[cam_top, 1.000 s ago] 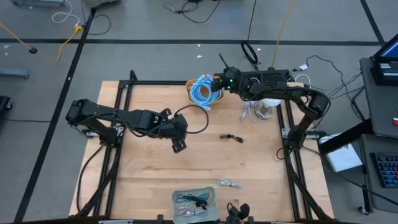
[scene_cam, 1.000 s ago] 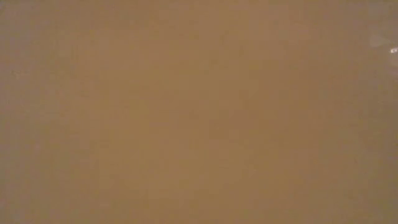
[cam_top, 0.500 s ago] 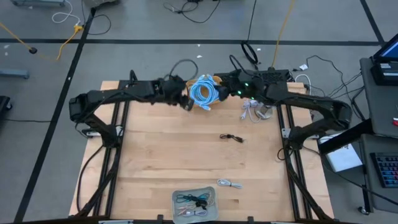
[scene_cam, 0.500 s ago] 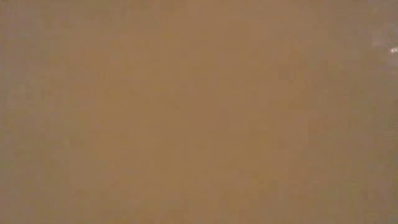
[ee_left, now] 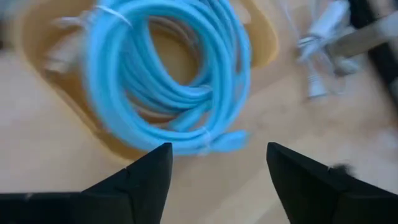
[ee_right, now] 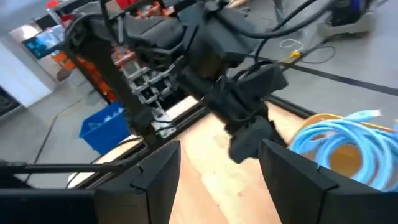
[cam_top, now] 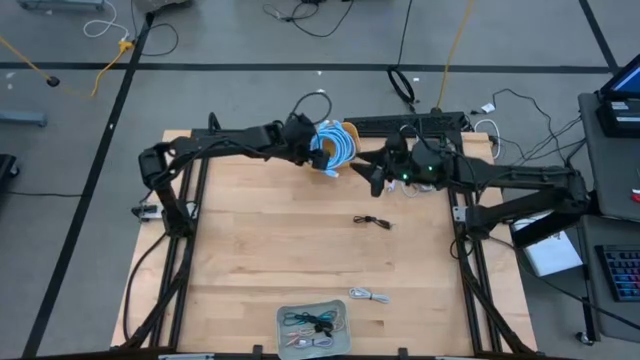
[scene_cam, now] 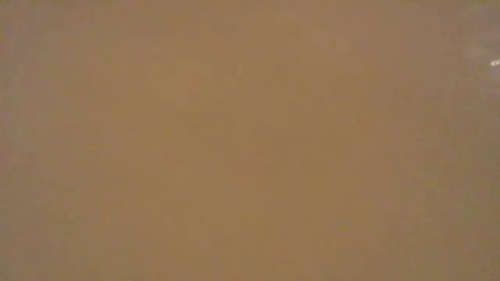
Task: Pick & Place USB Port
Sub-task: Put the HDMI cable into the yellow bin
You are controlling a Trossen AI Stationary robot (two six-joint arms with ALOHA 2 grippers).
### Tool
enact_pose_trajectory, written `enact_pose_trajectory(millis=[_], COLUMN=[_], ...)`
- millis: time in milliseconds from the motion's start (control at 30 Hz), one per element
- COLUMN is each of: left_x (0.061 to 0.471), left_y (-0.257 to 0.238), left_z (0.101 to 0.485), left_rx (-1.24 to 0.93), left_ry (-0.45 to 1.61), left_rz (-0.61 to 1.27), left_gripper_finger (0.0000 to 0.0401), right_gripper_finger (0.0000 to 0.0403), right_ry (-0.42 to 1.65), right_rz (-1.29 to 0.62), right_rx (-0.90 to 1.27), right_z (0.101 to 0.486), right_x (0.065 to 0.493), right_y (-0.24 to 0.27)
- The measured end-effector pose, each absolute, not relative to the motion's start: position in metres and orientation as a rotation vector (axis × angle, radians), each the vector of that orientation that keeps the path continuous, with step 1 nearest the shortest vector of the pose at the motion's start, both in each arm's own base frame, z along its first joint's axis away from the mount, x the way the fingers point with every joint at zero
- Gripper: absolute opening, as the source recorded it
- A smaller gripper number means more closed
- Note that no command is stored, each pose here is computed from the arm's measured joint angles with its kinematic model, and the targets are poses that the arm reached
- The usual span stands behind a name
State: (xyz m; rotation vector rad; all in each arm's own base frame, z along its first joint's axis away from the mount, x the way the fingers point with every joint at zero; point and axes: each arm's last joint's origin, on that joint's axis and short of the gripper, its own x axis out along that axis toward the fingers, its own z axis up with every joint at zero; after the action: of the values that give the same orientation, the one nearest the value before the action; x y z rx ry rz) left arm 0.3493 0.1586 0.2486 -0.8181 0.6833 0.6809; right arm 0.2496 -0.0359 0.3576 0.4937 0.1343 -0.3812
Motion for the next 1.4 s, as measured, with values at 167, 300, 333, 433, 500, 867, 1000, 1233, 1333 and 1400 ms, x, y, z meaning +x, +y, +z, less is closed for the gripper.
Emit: enact_pose_trajectory(millis=[167,300,333,433,500,867,1000,1233,1333,1400], left_x=[0.351,0.348,0.347,0.342,0.341,0.351,0.352,0.355,0.357,0.357], left_y=[0.155,0.164,0.167,0.174,0.179,0.188,0.189,0.193,0.194,0.194], left_z=[0.273,0.289,0.29,0.287,0.281,0.24,0.239,0.242,0.243,0.243], left_rx=[-0.626,-0.603,-0.611,-0.639,-0.662,-0.734,-0.722,-0.718,-0.709,-0.707], left_ry=[0.735,0.716,0.708,0.726,0.751,0.911,0.896,0.842,0.826,0.816], left_rz=[0.808,0.854,0.864,0.881,0.882,0.858,0.858,0.85,0.838,0.836], left_gripper_finger=[0.0232,0.0213,0.0211,0.021,0.021,0.025,0.0258,0.0222,0.0198,0.0183], right_gripper_finger=[0.0212,0.0212,0.0212,0.0212,0.0212,0.0212,0.0212,0.0212,0.0212,0.0212], right_ry=[0.148,0.13,0.123,0.106,0.101,0.085,0.081,0.073,0.057,0.041], right_rz=[-0.332,-0.301,-0.296,-0.288,-0.281,-0.253,-0.238,-0.226,-0.218,-0.207], right_rx=[0.493,0.491,0.491,0.491,0.493,0.494,0.494,0.495,0.497,0.497], right_z=[0.357,0.36,0.36,0.362,0.363,0.365,0.365,0.366,0.368,0.37], right_x=[0.251,0.252,0.253,0.253,0.253,0.254,0.254,0.254,0.254,0.255], right_y=[-0.023,-0.017,-0.016,-0.015,-0.015,-0.01,-0.006,-0.003,-0.003,-0.002])
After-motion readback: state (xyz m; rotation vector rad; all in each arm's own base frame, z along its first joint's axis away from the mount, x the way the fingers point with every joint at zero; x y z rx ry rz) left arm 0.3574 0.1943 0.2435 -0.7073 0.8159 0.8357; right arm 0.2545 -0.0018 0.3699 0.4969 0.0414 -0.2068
